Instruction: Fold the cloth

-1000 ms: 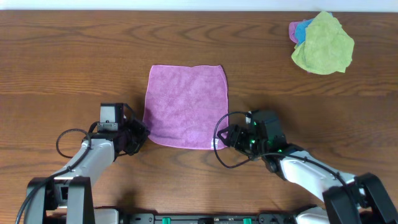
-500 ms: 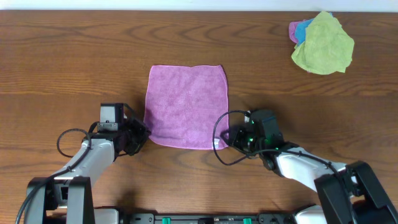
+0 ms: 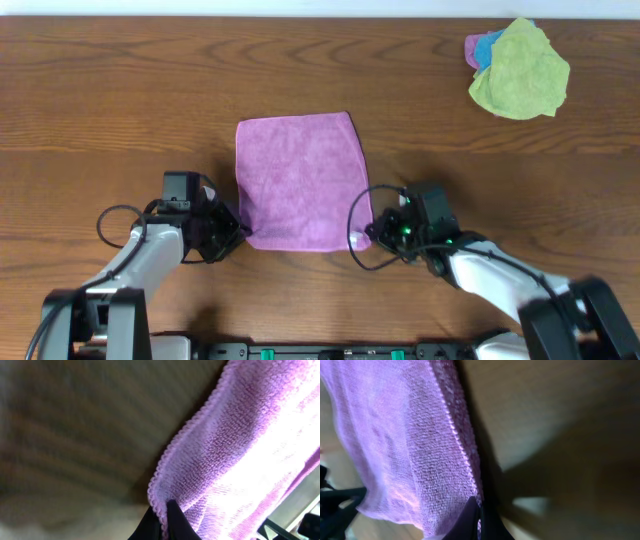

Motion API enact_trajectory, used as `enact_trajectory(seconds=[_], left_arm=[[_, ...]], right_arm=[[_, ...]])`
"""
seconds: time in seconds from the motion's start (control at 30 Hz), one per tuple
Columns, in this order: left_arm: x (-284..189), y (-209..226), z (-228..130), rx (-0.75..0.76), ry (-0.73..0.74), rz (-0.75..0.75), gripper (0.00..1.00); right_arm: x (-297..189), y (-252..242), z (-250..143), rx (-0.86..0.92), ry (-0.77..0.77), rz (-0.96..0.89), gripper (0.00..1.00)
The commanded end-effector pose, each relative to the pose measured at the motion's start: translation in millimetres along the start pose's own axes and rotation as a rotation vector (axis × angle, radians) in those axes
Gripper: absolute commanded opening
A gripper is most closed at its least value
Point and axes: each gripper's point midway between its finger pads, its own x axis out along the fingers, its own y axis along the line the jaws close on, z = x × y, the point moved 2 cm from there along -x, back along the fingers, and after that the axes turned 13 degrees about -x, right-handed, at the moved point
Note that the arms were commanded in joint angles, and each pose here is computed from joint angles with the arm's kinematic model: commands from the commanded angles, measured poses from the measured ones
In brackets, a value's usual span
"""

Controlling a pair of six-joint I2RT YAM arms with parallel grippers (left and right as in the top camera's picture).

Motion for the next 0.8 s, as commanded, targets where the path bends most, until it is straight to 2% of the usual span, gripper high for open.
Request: enact_trajectory(seconds=[0.0, 0.17, 0.4, 0.6, 0.77], left_arm=[[-8, 0, -10, 0.070, 0.026, -0.014, 0.06], [-20, 8, -22, 0.080, 0.036, 0.016, 0.06], [-36, -2, -31, 0.068, 0.030, -0.041, 0.06], [-47, -27, -20, 0.053, -0.044, -0.116, 0.06], [-54, -47, 0, 0.039, -0.147, -0.183, 0.06]], right_arm=[[-15, 1, -6, -0.052, -0.006, -0.022, 0.01], [-37, 7, -12, -0.082, -0.019, -0.023, 0.01], [-56, 20, -1, -0.113, -0.114, 0.010, 0.01], [-60, 26, 15, -0.136, -0.199, 0.017, 0.02], [-66, 30, 40, -0.154, -0.327, 0.001, 0.01]])
